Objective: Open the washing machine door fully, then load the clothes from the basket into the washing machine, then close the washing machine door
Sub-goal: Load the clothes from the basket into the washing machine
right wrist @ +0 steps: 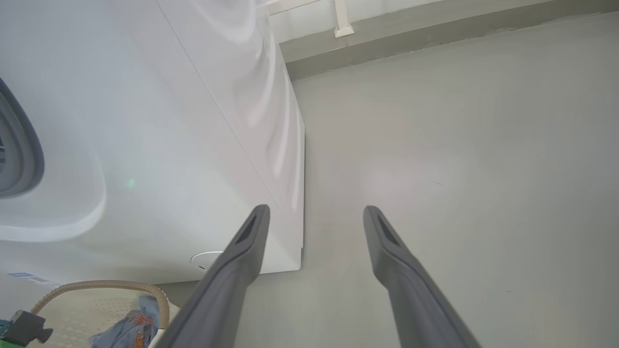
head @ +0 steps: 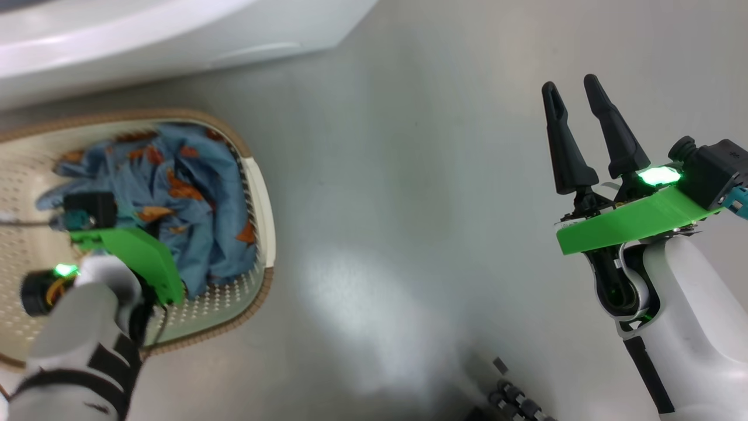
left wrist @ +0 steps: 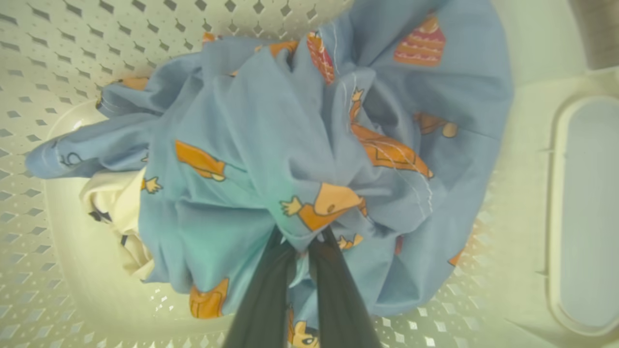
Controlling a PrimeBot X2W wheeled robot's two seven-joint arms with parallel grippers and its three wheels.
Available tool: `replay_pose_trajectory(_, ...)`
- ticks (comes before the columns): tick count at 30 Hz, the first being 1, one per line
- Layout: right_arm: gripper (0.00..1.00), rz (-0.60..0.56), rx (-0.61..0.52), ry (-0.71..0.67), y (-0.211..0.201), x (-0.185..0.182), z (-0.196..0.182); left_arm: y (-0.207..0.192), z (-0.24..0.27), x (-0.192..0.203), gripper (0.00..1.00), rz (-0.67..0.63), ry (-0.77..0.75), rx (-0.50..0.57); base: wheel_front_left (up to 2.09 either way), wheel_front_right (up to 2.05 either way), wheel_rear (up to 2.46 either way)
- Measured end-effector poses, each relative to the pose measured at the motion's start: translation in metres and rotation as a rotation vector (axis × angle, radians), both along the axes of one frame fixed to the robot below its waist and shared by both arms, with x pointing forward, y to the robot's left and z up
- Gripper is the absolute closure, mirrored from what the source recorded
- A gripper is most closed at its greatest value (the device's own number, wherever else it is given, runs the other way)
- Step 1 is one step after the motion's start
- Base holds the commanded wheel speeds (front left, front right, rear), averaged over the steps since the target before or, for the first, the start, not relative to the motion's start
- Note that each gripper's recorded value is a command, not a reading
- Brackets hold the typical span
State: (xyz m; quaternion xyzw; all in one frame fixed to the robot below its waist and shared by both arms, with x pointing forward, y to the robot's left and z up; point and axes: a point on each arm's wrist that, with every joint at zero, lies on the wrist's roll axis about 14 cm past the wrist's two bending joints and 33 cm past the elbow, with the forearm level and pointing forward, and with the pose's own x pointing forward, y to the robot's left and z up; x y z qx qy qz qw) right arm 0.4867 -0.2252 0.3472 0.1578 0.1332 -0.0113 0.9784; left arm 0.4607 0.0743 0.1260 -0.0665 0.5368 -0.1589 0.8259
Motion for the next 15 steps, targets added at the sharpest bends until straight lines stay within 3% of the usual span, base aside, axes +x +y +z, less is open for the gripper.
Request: replay_pose_trajectory(15, 0.0, 0.047, 0.016, -0.104, 0.015, -0.014, 0.06, -0.003, 0.104, -0.002, 1.0, 0.095, -0.308, -0.136, 0.0, 0.0, 0.0)
